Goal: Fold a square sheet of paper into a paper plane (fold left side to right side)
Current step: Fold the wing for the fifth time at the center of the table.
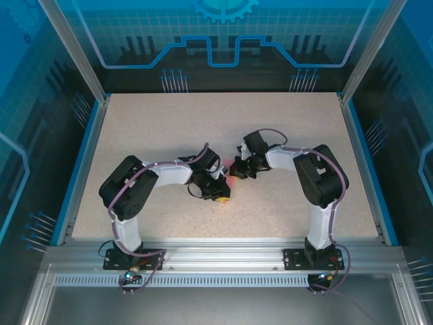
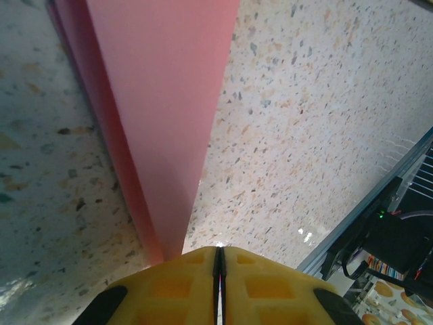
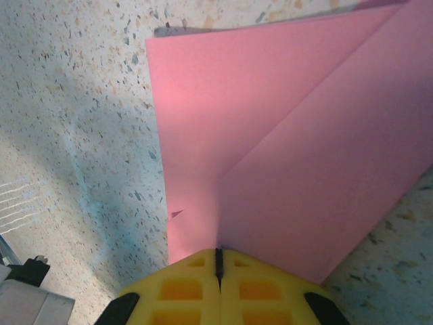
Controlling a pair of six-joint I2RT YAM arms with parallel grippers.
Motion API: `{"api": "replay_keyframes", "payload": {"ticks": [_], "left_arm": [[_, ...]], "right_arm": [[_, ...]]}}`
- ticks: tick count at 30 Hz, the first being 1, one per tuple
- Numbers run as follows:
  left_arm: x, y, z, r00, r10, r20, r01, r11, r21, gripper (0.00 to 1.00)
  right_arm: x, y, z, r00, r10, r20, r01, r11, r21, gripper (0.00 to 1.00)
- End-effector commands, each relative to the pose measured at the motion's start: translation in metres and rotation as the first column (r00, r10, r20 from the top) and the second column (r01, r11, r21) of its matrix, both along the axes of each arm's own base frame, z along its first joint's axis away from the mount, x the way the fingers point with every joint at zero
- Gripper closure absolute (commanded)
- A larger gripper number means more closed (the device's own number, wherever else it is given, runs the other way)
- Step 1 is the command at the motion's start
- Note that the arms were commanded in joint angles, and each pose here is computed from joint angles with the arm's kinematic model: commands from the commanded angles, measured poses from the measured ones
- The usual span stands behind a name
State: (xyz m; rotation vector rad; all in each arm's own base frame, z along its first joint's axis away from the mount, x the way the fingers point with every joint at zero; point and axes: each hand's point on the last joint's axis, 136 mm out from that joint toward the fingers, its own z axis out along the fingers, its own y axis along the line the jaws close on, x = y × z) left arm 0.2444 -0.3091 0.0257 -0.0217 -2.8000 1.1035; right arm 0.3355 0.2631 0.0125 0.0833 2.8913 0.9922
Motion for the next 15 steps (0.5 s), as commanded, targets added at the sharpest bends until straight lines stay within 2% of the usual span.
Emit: {"api": "replay_keyframes", "payload": {"ticks": [1,15], "left_arm": [[-0.011,0.004,-0.014,0.998,0.014,-0.057,-0.012,1.000,0.024,0.89],[-0.018,0.008,-0.026,0.996,0.025,-0.083,-0.022,0.999,0.035,0.90]], "right_arm": [[-0.021,-0.013,-0.027,0.996,0.006,-0.089,-0.015,0.994,-0.106,1.00],[-0.022,-0.017,-0.030,0.995,0.008,-0.098,-0.020,0.992,-0.126,1.00]]}}
